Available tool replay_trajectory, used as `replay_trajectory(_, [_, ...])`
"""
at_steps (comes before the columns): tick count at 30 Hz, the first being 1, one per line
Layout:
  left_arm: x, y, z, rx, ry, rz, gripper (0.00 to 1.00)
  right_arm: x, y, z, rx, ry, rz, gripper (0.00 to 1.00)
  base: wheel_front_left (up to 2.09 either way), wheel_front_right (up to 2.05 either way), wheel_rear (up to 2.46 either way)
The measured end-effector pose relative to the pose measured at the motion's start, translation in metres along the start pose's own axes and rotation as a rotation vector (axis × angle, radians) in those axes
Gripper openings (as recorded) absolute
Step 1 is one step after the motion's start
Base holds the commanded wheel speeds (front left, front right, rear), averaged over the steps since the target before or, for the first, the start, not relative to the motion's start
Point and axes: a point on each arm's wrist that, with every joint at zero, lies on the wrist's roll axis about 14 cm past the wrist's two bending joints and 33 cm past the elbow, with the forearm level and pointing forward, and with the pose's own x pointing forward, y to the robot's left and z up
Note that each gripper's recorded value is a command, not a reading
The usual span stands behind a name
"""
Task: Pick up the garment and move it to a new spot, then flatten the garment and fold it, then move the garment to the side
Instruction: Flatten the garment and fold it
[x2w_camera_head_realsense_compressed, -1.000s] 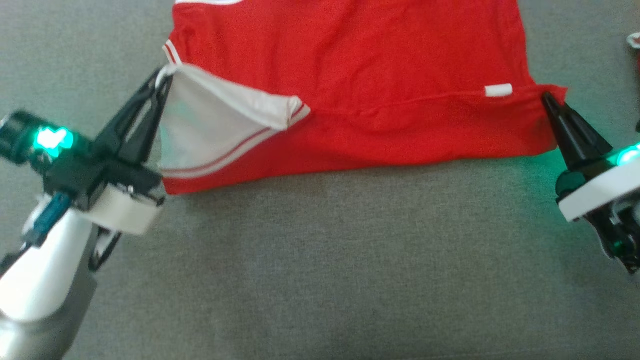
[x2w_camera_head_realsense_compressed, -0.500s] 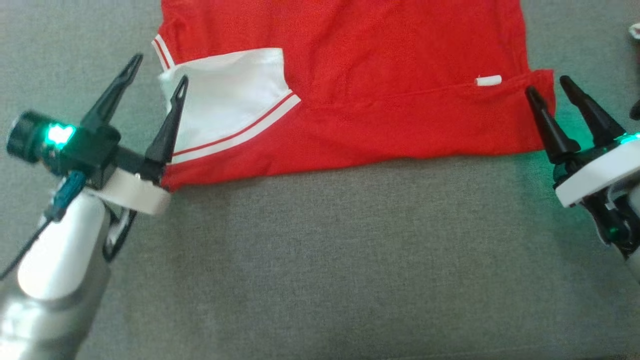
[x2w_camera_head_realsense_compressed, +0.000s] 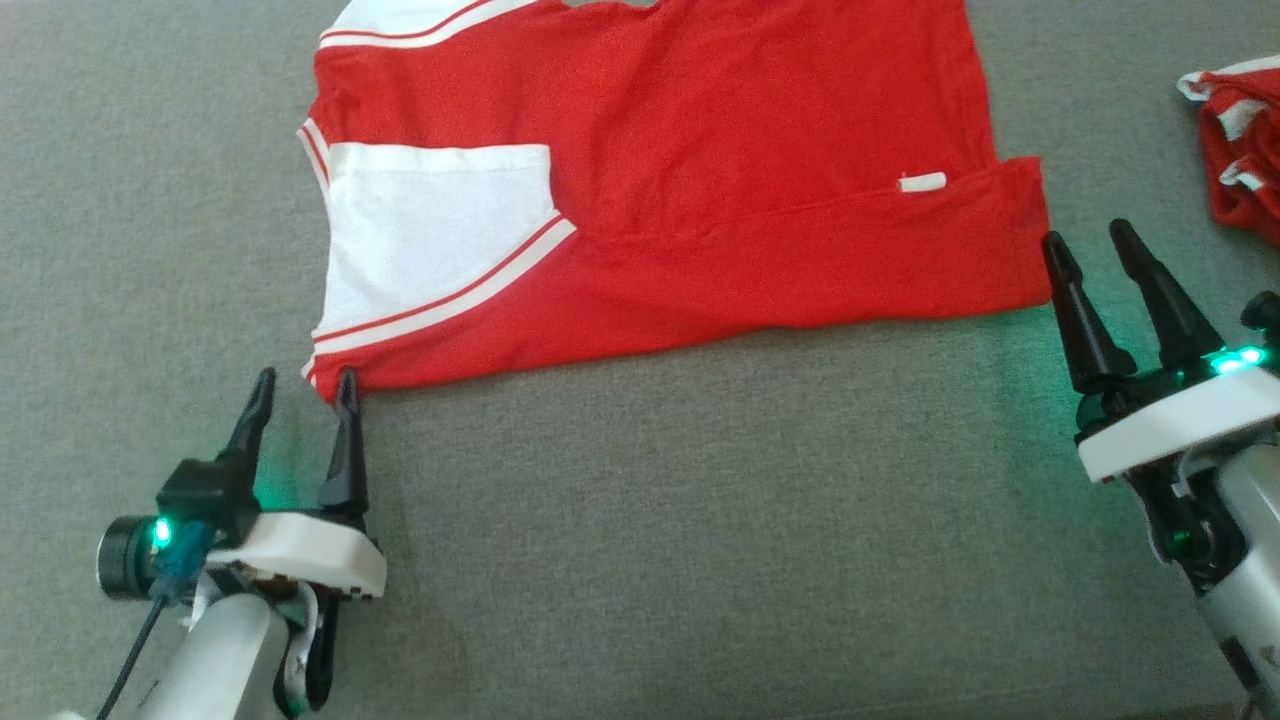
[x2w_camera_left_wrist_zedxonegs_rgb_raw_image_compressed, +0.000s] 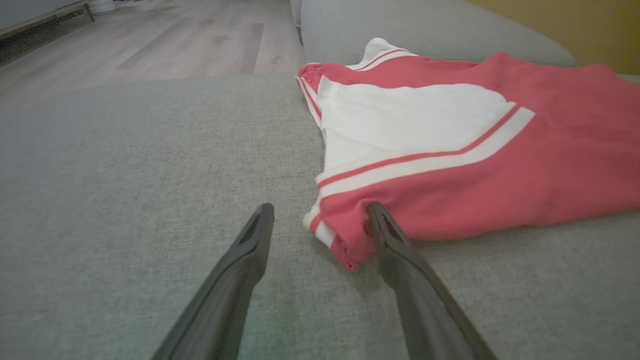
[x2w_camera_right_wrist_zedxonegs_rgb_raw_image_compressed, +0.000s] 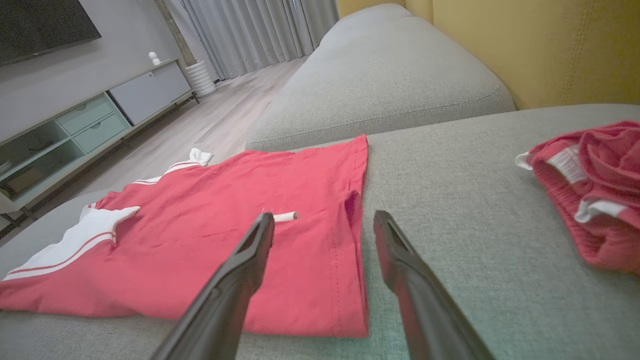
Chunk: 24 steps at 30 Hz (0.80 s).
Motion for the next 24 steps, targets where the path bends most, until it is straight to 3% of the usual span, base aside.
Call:
replay_trajectory(7, [-0.002,0.006,0.003,-0.094,-0.022,0.078,1.00,-0.002,0.005,0.006,0.001,-0.028,0.000,1.00,0.00,0.00,0.00])
replay_trajectory(14, [-0.012,-0.012,-0.021,-0.078,0.071,0.000,1.00,0.000,0.013,0.008,0.014,-0.039,0.012,1.00,0.00,0.00,0.00])
replay_trajectory(15, [-0.013,-0.013,-0.021,-0.078,0.073,-0.006,0.71,0.000,0.013,0.008,0.013,-0.039,0.013,1.00,0.00,0.00,0.00])
replay_trajectory(18, [-0.014,-0.010,-0.022,-0.069,0.076,-0.001,0.00,0.001,0.015,0.009,0.009,-0.041,0.018,1.00,0.00,0.00,0.00])
replay_trajectory(24, [-0.018,-0.008,-0.016,-0.059,0.053,-0.001,0.00,-0.005,0.014,0.000,0.008,-0.015,0.011,1.00,0.00,0.00,0.00])
